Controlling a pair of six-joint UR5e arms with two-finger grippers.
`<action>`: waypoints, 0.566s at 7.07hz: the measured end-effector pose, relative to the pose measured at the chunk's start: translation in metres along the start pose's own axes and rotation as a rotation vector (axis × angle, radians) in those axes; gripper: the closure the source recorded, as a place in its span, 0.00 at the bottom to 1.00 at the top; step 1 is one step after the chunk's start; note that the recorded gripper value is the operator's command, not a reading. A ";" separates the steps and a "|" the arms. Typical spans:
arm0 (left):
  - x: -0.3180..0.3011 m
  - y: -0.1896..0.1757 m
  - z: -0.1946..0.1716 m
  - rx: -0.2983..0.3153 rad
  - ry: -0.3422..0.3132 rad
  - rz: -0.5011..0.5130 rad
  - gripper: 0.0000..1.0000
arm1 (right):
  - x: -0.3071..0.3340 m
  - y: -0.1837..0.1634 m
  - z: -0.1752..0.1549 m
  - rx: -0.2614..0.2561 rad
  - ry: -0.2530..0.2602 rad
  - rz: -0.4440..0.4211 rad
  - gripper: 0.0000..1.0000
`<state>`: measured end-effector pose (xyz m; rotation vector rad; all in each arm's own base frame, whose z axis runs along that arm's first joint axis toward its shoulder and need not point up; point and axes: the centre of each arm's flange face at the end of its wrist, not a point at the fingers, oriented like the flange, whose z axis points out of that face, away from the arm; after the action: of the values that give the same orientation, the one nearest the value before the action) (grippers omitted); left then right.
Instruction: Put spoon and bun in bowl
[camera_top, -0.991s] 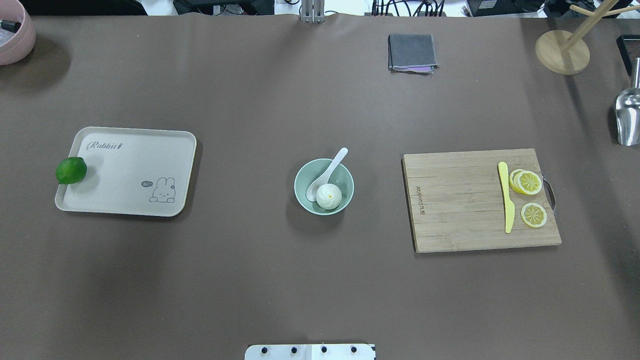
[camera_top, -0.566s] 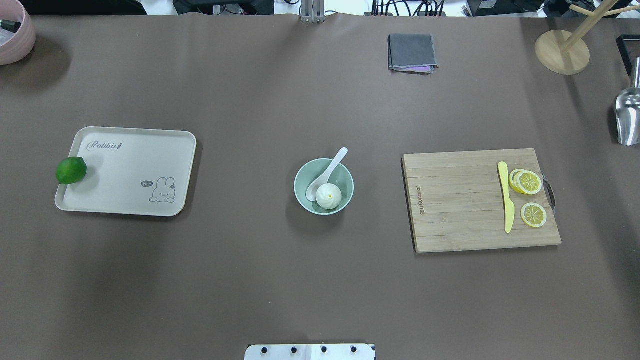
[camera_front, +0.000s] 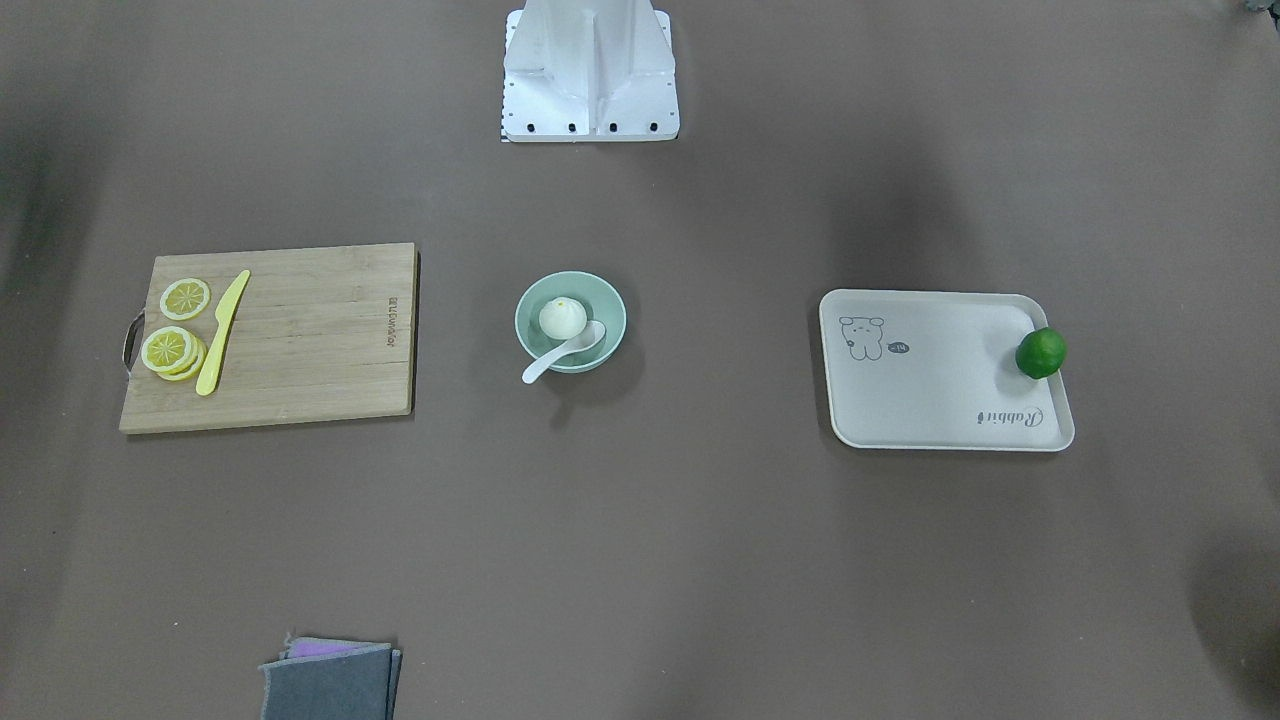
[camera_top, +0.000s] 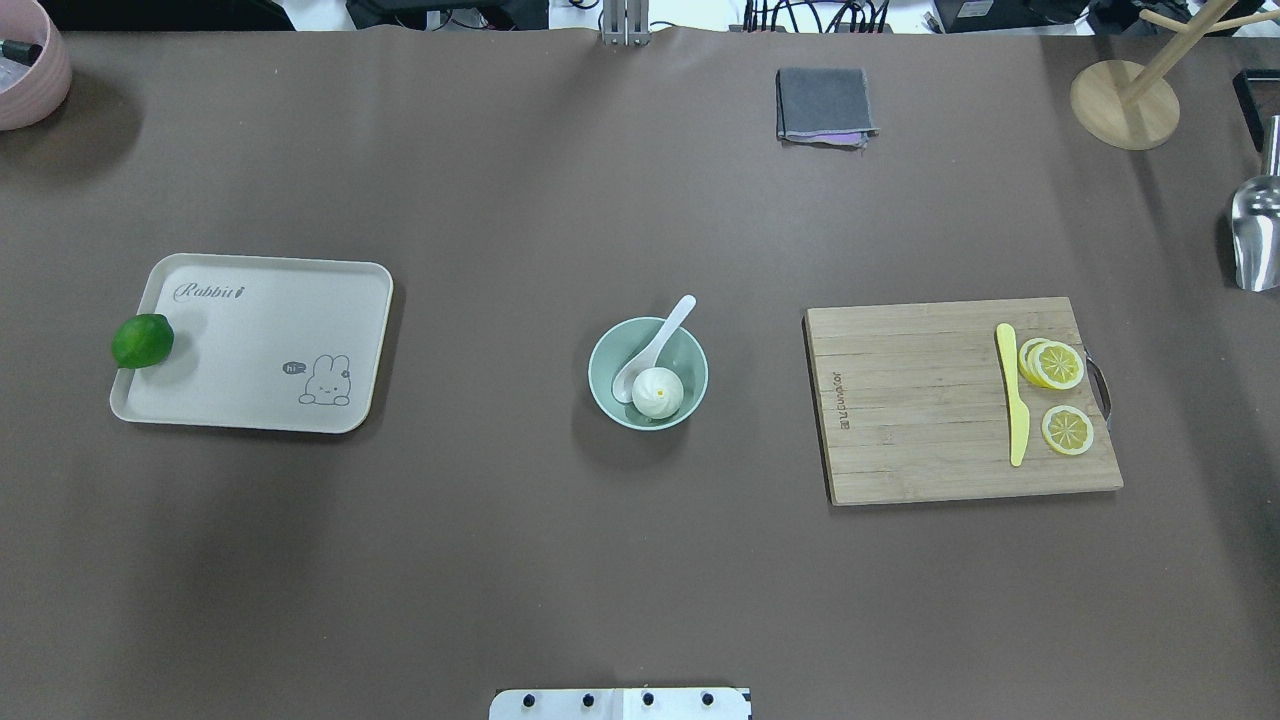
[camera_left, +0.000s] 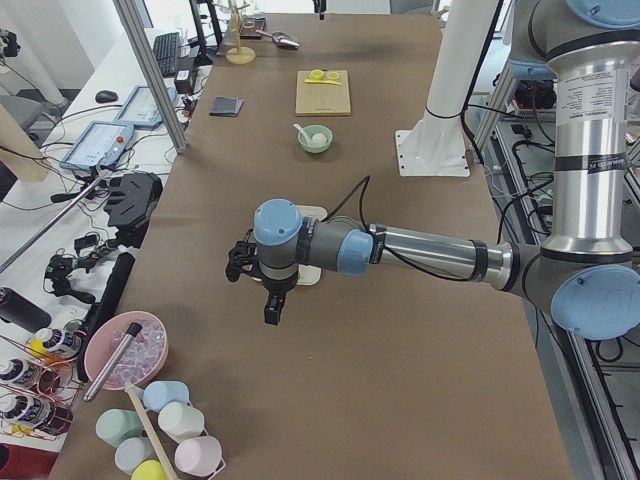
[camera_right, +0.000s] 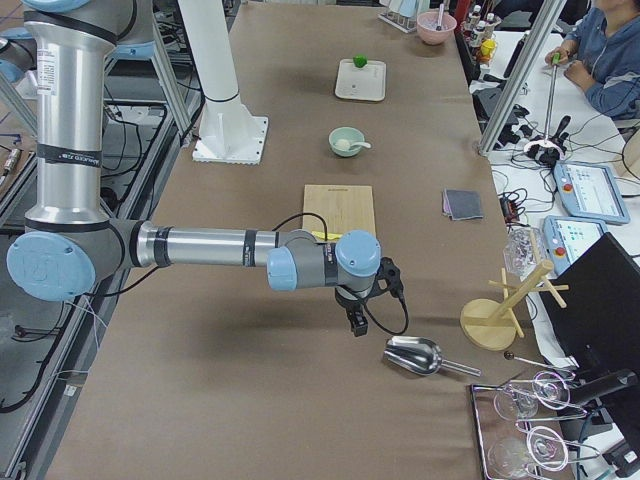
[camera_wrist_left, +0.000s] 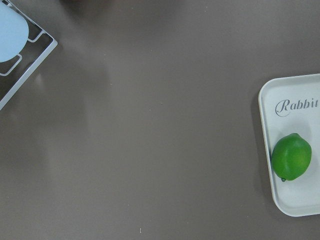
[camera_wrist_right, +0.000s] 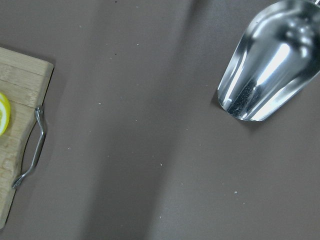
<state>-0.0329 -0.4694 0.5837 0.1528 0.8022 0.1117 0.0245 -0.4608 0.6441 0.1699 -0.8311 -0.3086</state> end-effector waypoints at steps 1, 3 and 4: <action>-0.004 0.008 0.003 -0.009 -0.001 -0.008 0.02 | 0.003 0.002 -0.003 0.005 0.004 0.005 0.00; -0.012 0.018 0.011 -0.028 0.000 -0.025 0.02 | 0.006 0.006 -0.005 0.008 0.007 0.012 0.00; -0.016 0.019 0.015 -0.036 0.002 -0.033 0.02 | 0.006 0.007 -0.006 0.011 0.005 0.013 0.00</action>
<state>-0.0336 -0.4543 0.6089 0.1052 0.8036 0.0953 0.0340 -0.4564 0.6463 0.1752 -0.8287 -0.2914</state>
